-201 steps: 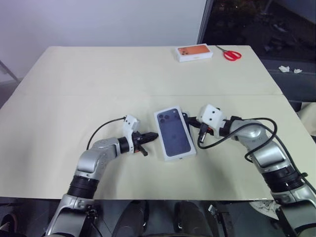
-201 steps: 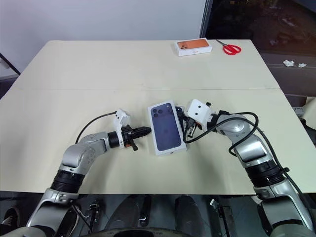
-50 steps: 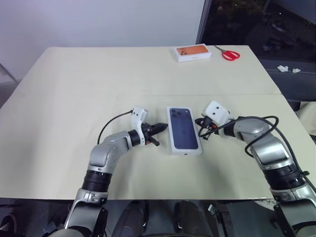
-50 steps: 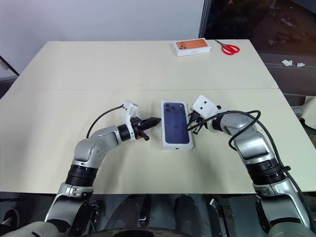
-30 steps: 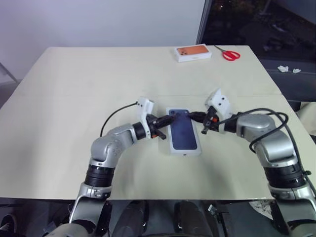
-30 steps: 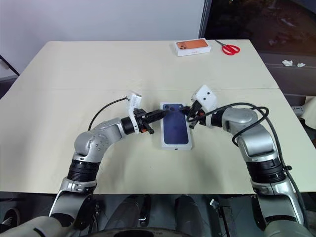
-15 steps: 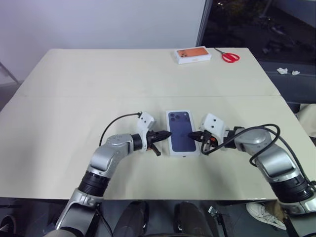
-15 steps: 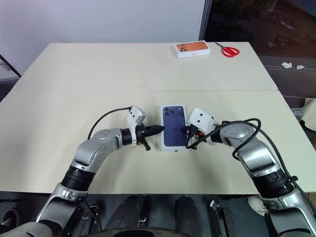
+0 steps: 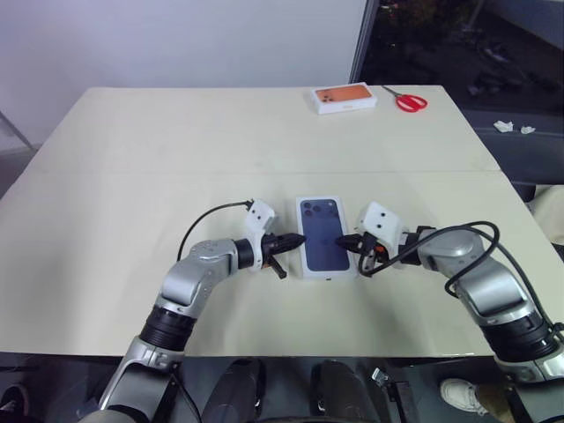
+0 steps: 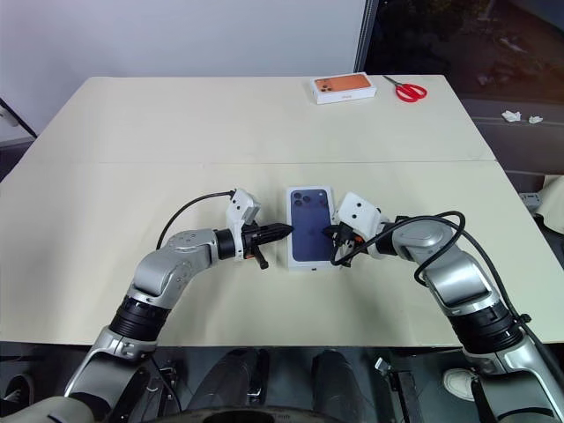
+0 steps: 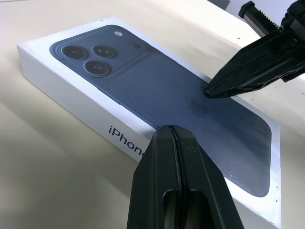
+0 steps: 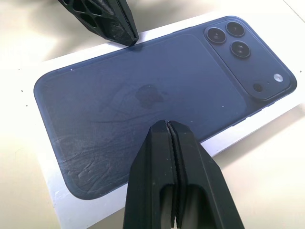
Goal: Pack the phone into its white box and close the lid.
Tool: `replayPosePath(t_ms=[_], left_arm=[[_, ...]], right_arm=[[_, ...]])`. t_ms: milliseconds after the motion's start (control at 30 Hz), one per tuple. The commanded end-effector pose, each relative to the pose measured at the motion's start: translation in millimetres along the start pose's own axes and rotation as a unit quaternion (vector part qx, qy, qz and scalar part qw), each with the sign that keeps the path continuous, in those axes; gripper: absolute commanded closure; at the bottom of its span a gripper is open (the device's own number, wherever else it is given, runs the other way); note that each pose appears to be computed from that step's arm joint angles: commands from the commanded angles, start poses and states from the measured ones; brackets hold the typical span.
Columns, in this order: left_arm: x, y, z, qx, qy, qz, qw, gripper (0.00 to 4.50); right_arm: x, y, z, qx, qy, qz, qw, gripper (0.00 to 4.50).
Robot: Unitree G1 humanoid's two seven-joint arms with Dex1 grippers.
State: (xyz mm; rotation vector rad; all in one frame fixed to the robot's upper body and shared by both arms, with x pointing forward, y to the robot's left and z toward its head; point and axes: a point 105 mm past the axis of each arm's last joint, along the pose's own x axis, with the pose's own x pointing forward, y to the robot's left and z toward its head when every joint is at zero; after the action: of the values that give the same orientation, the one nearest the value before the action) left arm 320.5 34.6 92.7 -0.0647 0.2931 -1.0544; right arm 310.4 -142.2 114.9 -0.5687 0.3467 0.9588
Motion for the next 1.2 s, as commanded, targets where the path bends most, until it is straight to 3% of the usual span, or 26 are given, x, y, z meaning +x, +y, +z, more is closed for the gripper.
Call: replayPosePath(t_ms=[33,100,167,400,533,567,667,867,900,933,1033,1200], left_arm=[[0.3,0.6,-19.0,-0.014,0.032,0.005,0.999,4.5],[-14.1,18.9,22.3,-0.003,-0.032,0.026,0.999,4.5],[-21.1,25.1,41.5,-0.006,-0.064,0.033,0.997,4.5],[-23.8,25.1,40.0,-0.015,-0.064,0.03,0.997,4.5],[-31.4,26.5,42.7,-0.018,-0.072,0.032,0.997,4.5],[-34.1,26.8,43.0,-0.019,-0.072,0.031,0.997,4.24],[-49.3,35.6,48.1,-0.003,-0.079,0.057,0.995,3.17],[-84.1,37.7,56.2,-0.001,-0.093,0.063,0.994,0.1],[-91.1,36.6,56.9,0.009,-0.092,0.064,0.994,0.0],[-98.1,35.0,56.1,0.016,-0.088,0.063,0.994,0.0],[-125.7,25.7,39.6,-0.002,-0.053,0.038,0.998,0.0],[-162.1,29.3,22.6,-0.004,-0.016,0.077,0.997,0.0]], right_arm=[[3.5,3.9,-0.8,0.0,0.003,0.009,1.0,4.45],[9.0,-20.2,21.3,0.019,-0.046,-0.028,0.998,4.45],[11.2,-31.7,29.9,0.028,-0.065,-0.045,0.997,4.45],[10.6,-34.5,29.6,0.028,-0.067,-0.048,0.996,4.45],[4.5,-31.2,40.5,0.071,-0.109,-0.026,0.991,4.45],[1.8,-28.8,44.0,0.081,-0.123,-0.014,0.989,4.49],[-6.5,-24.2,55.7,0.069,-0.16,-0.003,0.985,3.67],[-17.1,-16.2,47.5,0.073,-0.162,0.017,0.984,0.64],[-20.1,-15.9,45.8,0.072,-0.162,0.018,0.984,0.11],[-23.0,-15.8,43.7,0.069,-0.16,0.019,0.984,0.04],[-34.8,-7.1,35.1,0.096,-0.156,0.055,0.982,0.04],[-52.9,-4.1,24.8,0.078,-0.143,0.053,0.985,0.04]])
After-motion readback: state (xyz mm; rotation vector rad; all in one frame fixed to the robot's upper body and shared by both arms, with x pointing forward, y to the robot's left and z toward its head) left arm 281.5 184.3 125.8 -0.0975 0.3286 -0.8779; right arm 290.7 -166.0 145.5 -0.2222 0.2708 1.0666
